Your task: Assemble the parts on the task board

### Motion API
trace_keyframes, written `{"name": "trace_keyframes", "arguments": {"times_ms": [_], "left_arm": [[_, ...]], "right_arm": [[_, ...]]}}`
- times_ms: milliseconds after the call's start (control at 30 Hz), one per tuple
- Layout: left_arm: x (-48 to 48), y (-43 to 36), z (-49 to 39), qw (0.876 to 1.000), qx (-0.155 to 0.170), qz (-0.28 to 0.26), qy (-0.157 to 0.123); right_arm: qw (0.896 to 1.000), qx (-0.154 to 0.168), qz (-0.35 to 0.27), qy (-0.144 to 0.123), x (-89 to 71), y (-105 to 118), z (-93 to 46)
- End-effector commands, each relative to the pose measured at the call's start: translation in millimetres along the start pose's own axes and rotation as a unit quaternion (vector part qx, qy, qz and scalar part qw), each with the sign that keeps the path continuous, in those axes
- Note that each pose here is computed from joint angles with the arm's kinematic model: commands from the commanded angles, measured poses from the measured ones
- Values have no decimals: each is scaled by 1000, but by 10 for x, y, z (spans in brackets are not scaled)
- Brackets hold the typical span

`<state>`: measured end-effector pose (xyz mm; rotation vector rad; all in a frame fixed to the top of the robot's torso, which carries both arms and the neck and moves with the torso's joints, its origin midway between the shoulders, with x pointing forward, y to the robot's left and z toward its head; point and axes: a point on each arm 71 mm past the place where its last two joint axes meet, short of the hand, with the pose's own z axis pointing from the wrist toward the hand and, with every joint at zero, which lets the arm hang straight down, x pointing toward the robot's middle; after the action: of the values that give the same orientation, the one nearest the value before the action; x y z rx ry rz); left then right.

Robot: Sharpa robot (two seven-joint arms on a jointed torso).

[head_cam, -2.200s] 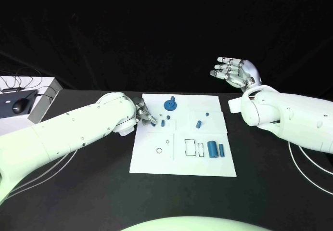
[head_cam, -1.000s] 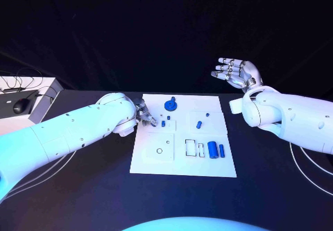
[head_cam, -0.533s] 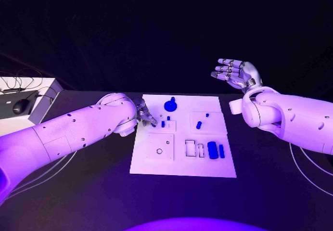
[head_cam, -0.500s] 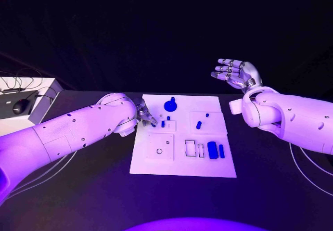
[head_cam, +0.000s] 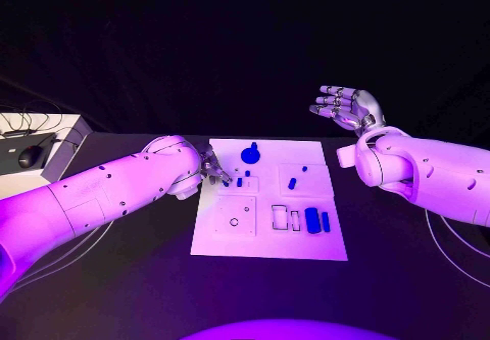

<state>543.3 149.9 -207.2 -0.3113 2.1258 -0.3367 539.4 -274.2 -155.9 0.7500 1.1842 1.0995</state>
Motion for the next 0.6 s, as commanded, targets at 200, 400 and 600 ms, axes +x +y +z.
{"name": "trace_keyframes", "arguments": {"times_ms": [200, 400, 600], "left_arm": [[60, -14, 6, 1000, 0, 2, 11], [60, -15, 2, 1000, 1, 3, 11], [58, -12, -2, 1000, 2, 5, 10]], "right_arm": [[1000, -5, 2, 8, 11, 6, -3], [1000, -5, 2, 8, 10, 5, -4], [1000, -5, 2, 8, 8, 3, -6]]}}
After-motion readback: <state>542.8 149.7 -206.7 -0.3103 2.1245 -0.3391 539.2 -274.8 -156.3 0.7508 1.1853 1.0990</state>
